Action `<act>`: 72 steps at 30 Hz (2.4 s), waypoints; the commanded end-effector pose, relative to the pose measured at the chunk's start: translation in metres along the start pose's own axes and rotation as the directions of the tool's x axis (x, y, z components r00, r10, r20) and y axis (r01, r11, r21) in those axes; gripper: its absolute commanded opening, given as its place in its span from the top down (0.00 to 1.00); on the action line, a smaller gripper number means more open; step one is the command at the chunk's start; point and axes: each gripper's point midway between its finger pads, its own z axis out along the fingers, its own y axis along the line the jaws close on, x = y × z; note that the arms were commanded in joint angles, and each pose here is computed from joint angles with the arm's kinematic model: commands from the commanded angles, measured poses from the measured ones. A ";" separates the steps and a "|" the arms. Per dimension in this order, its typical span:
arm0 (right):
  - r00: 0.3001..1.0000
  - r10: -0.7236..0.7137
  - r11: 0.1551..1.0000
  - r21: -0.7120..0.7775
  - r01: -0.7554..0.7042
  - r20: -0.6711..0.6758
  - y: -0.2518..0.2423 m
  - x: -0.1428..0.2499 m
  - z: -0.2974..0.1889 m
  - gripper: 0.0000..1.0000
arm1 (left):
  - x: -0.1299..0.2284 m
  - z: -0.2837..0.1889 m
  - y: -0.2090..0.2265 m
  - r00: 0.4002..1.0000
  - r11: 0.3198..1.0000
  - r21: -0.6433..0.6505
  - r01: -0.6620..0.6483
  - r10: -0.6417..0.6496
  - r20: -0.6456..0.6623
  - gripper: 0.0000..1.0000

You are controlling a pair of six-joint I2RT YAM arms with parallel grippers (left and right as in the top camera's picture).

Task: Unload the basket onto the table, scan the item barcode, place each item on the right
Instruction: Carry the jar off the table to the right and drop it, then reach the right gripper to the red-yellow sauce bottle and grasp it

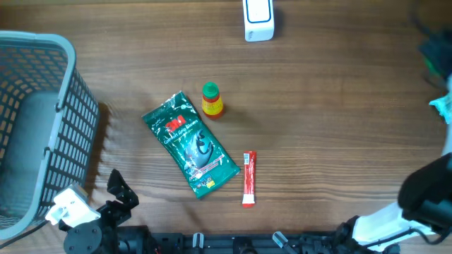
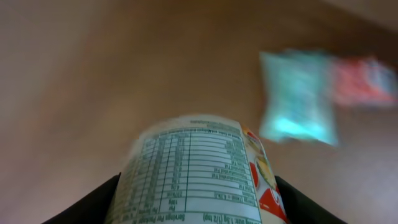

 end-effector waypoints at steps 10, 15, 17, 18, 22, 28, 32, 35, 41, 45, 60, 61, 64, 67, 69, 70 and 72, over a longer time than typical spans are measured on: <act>0.926 0.297 0.928 0.297 -0.223 -0.231 -0.177 0.033 0.105 0.35 | 0.000 -0.001 -0.002 1.000 1.000 0.014 0.010 -0.010 0.004 0.00; 0.926 0.270 0.935 0.301 -0.187 -0.264 -0.186 0.049 0.150 0.26 | 0.000 -0.001 -0.002 1.000 1.000 0.014 0.010 -0.010 0.005 0.00; 0.931 0.270 0.935 0.299 -0.193 -0.245 -0.187 0.046 0.156 0.20 | 0.000 -0.001 -0.002 1.000 1.000 0.014 0.010 -0.010 0.005 0.00; 0.934 0.273 0.934 0.295 -0.201 -0.228 -0.189 0.041 0.157 0.11 | 0.000 -0.001 -0.002 1.000 1.000 0.014 0.010 -0.010 0.005 0.00; 0.943 0.266 0.935 0.292 -0.201 -0.202 -0.198 0.014 0.142 0.00 | 0.000 -0.001 -0.002 1.000 1.000 0.014 0.010 -0.010 0.005 0.00; 0.946 0.275 0.961 0.089 -0.263 -0.170 -0.149 -0.053 0.062 0.00 | 0.000 -0.001 -0.002 1.000 1.000 0.014 0.010 -0.010 0.005 0.00; 0.955 0.256 0.952 -0.134 -0.277 -0.152 -0.089 -0.072 -0.001 0.00 | 0.000 -0.001 -0.002 1.000 1.000 0.014 0.010 -0.010 0.005 0.00; 0.961 0.239 0.941 -0.214 -0.264 -0.136 -0.043 -0.065 -0.055 0.00 | 0.000 -0.001 -0.002 1.000 1.000 0.014 0.010 -0.010 0.005 0.00; 0.847 0.327 0.884 -0.181 -0.431 -0.420 0.048 0.030 -0.123 0.00 | 0.000 -0.001 -0.002 1.000 1.000 0.014 0.010 -0.010 0.005 0.00; 0.743 0.236 0.908 -0.131 -0.399 -0.627 0.095 0.109 -0.134 0.00 | 0.000 -0.001 -0.002 1.000 1.000 0.014 0.010 -0.010 0.005 0.00; 0.242 -0.117 0.876 -0.215 -0.432 -0.963 0.257 0.414 -0.138 0.00 | 0.000 -0.001 -0.002 1.000 1.000 0.014 0.010 -0.010 0.005 0.00; 0.215 -0.137 0.876 -0.219 -0.430 -0.967 0.261 0.425 -0.142 0.00 | 0.000 -0.001 -0.002 1.000 1.000 0.014 0.010 -0.010 0.005 0.00; 0.126 -0.148 0.902 -0.186 -0.390 -0.981 0.263 0.464 -0.155 0.00 | 0.000 -0.001 -0.002 1.000 1.000 0.014 0.010 -0.010 0.005 0.00; 0.096 -0.129 0.928 -0.155 -0.339 -0.987 0.257 0.494 -0.159 0.00 | 0.000 -0.001 -0.002 1.000 1.000 0.014 0.010 -0.010 0.005 0.00; 0.082 -0.119 0.936 -0.139 -0.322 -0.990 0.255 0.507 -0.160 0.00 | 0.000 -0.001 -0.002 1.000 1.000 0.014 0.010 -0.010 0.005 0.00; 0.079 -0.122 0.936 -0.141 -0.322 -0.989 0.256 0.509 -0.162 0.00 | 0.000 -0.001 -0.002 1.000 1.000 0.014 0.010 -0.010 0.005 0.00; 0.075 -0.124 0.935 -0.142 -0.326 -0.990 0.259 0.513 -0.163 0.00 | 0.000 -0.001 -0.002 1.000 1.000 0.014 0.010 -0.010 0.005 0.00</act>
